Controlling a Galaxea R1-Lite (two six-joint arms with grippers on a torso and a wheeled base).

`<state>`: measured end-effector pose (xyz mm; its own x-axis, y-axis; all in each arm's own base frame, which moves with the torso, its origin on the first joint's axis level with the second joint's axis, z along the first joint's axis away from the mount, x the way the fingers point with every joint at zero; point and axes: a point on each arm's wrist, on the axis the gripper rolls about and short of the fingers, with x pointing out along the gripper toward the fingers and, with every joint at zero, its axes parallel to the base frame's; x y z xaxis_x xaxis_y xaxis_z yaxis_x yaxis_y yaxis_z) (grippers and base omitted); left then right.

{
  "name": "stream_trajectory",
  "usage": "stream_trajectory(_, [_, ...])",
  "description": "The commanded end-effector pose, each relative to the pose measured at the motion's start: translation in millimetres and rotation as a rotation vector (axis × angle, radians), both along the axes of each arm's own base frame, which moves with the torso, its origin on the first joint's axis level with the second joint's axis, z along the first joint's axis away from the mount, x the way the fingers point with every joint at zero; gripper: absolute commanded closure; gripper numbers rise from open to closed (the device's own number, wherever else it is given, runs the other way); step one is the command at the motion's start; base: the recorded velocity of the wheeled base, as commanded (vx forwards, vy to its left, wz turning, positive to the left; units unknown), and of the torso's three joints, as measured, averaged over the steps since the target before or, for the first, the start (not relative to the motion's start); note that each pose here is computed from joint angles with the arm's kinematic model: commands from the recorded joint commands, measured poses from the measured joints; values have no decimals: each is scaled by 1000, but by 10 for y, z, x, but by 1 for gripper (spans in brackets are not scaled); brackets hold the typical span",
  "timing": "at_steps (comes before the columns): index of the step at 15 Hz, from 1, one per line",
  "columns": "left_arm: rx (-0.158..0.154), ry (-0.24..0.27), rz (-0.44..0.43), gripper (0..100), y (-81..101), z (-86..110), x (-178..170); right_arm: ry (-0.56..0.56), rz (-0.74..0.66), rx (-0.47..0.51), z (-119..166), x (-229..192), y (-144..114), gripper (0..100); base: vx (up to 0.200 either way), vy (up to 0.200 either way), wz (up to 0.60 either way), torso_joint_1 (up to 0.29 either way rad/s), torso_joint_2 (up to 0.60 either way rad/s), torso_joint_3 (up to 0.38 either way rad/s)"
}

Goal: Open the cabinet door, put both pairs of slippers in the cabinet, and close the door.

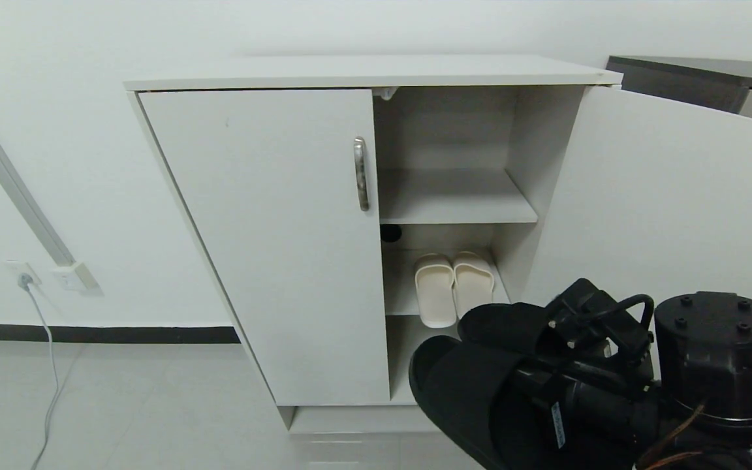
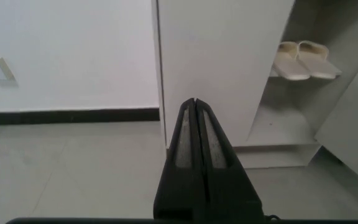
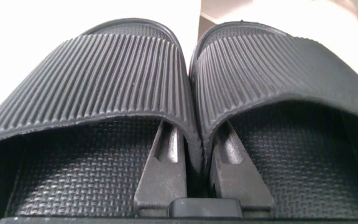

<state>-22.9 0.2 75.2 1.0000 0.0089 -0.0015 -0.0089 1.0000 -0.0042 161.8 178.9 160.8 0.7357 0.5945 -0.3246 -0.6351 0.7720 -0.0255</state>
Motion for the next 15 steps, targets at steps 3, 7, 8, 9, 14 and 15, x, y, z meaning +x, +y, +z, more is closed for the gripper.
stream_trajectory(3, [-2, 0, 0, 100, 0, 2, 1, -8, 3, -6, -47, 10, 14, 100, 0, 0, 0, 0, 0, 0])
stream_trajectory(7, [-5, 0, 3, 100, 0, 2, 1, -5, 4, -14, -88, 28, 35, 100, 0, 0, -300, -1, 0, 0])
stream_trajectory(8, [-5, 0, 2, 100, 0, 2, 1, -5, 3, -14, -98, 41, 44, 100, 0, 0, -600, 7, 2, 7])
stream_trajectory(9, [-3, 0, 2, 100, 0, 2, 1, -6, 3, -13, -108, 48, 52, 100, 0, 0, 0, 0, 0, 0])
stream_trajectory(14, [-5, 0, 3, 100, 0, 2, 1, -26, 5, 4, -189, 127, 193, 100, 0, 0, 0, 0, 0, 0])
stream_trajectory(15, [-3, 0, 3, 100, 0, 2, 1, -32, 14, 12, -250, 147, 266, 100, 0, 0, 0, 0, 0, 0])
